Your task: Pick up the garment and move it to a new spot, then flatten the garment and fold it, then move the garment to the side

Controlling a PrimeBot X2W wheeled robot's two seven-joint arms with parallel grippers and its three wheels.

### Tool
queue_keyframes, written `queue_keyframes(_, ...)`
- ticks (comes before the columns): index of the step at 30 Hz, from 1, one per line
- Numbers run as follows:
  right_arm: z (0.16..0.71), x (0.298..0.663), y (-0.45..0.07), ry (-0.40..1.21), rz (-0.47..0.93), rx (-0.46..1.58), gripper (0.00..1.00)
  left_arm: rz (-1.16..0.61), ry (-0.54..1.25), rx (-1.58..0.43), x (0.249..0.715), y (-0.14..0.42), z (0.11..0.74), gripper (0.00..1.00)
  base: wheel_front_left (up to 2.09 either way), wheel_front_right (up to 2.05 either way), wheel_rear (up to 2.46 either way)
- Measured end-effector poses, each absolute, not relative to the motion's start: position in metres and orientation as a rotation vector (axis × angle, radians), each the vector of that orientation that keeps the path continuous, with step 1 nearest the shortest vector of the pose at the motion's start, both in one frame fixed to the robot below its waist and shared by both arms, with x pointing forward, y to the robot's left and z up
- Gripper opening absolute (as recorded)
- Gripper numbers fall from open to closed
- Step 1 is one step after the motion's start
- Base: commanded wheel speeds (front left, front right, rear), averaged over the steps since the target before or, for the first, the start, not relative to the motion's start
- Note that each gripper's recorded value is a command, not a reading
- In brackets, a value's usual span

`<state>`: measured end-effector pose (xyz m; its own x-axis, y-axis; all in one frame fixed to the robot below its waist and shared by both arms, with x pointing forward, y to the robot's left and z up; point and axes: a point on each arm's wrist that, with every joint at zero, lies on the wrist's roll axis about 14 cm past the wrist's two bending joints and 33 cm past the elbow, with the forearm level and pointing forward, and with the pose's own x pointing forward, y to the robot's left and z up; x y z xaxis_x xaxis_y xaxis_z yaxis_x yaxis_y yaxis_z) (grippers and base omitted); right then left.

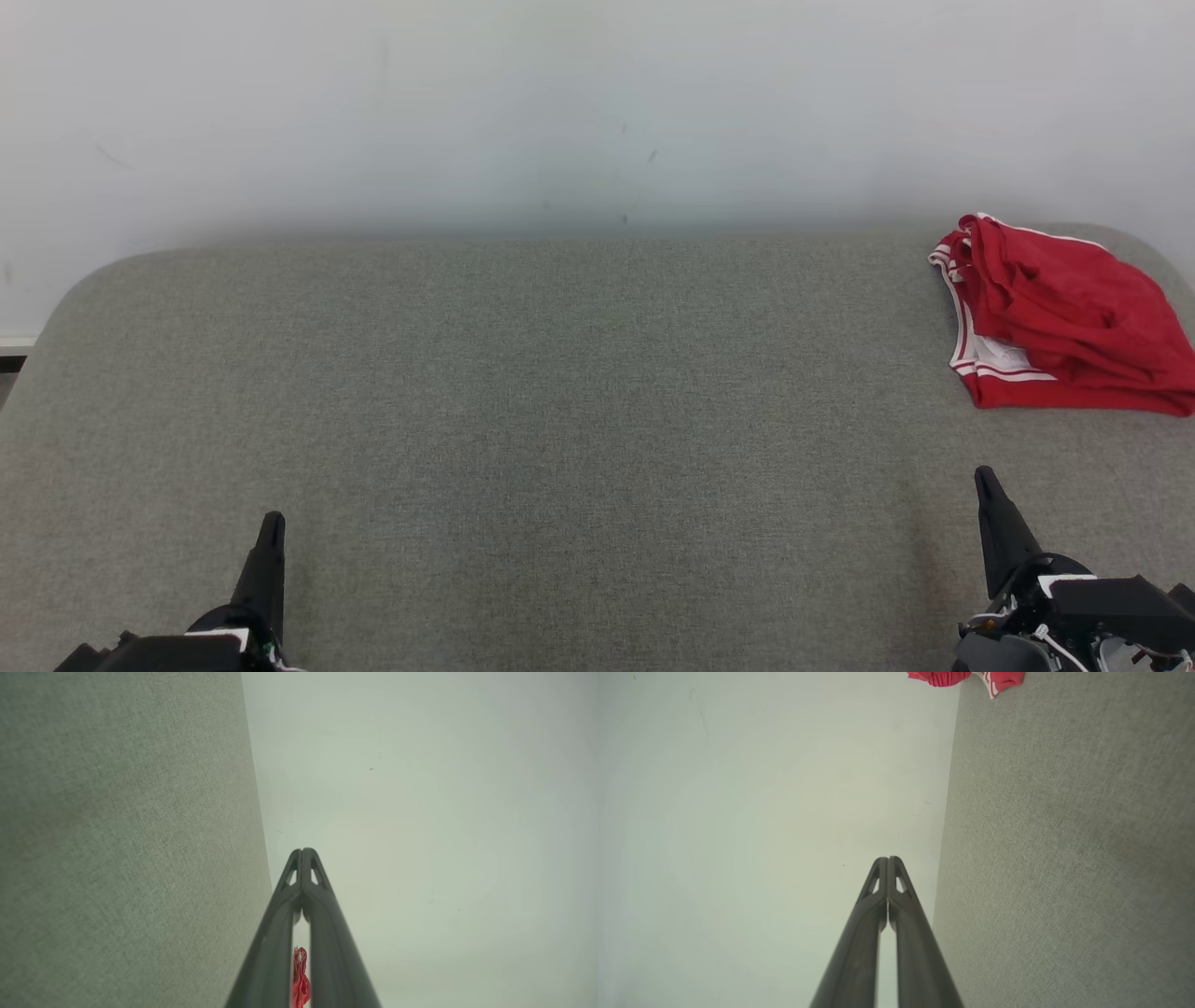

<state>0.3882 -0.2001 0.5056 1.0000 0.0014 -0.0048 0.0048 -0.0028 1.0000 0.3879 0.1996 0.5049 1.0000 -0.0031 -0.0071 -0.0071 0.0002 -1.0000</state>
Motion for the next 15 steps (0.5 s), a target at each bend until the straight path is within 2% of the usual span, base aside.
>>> queue_keyframes(15, 0.5056, 0.3882, -0.2001, 0.005, -0.003, 1.574, 0.0, 0.003, 0.008, -1.571, 0.3879, 0.1996, 0.505, 0.0, 0.0, 0.0, 0.0)
